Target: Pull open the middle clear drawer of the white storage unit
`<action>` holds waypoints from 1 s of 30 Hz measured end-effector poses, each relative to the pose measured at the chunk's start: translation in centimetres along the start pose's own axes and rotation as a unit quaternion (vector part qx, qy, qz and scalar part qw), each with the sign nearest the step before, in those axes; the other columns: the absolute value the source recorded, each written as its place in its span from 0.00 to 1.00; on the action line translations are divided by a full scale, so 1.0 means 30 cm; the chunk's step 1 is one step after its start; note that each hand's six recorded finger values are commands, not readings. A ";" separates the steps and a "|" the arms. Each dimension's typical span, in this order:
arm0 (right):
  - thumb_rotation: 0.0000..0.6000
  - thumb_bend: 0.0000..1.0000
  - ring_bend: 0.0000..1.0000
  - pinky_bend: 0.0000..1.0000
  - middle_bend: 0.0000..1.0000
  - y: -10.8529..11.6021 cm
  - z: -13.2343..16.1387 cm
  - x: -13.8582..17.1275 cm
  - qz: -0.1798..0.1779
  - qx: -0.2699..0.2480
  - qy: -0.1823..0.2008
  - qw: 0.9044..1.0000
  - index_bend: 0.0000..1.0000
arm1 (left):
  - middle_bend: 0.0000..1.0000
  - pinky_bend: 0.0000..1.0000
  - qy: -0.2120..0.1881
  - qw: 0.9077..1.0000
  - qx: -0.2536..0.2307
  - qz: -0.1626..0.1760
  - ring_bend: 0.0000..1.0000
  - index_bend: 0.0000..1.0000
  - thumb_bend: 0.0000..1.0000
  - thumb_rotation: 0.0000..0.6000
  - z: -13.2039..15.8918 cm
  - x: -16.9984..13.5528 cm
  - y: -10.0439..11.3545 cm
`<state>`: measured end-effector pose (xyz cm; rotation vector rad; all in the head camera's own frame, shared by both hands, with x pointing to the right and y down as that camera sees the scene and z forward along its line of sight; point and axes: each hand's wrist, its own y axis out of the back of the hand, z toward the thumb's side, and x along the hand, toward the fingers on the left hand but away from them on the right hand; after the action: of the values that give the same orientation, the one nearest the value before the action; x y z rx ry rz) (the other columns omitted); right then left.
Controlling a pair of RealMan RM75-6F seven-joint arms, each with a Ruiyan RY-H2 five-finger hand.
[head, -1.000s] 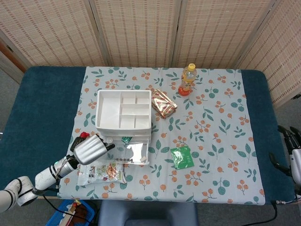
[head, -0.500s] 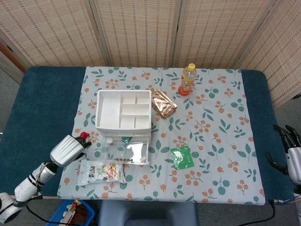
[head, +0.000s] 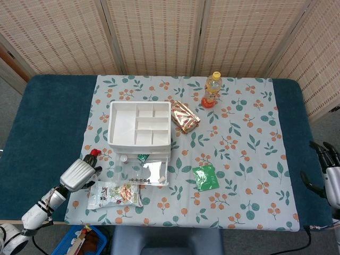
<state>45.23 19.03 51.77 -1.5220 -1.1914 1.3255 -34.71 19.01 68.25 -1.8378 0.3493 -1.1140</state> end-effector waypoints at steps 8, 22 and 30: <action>1.00 0.34 0.14 0.21 0.21 0.003 0.002 0.003 0.000 0.001 -0.001 1.000 0.08 | 0.88 1.00 0.011 0.999 -0.021 -0.037 0.95 0.49 0.24 1.00 -0.012 0.022 -0.056; 1.00 0.34 0.14 0.21 0.21 0.009 0.002 0.005 -0.001 0.004 -0.003 1.000 0.08 | 0.89 1.00 0.037 0.997 -0.041 -0.054 0.94 0.36 0.24 1.00 -0.044 0.028 -0.063; 1.00 0.34 0.14 0.21 0.21 0.014 -0.004 0.008 -0.002 0.006 -0.007 1.000 0.08 | 0.85 1.00 0.115 0.992 -0.059 -0.010 0.89 0.34 0.24 1.00 -0.150 -0.046 0.005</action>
<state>45.41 19.15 51.32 -1.5037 -1.1936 1.3399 -39.09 17.28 68.09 -1.8213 0.5429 -1.3487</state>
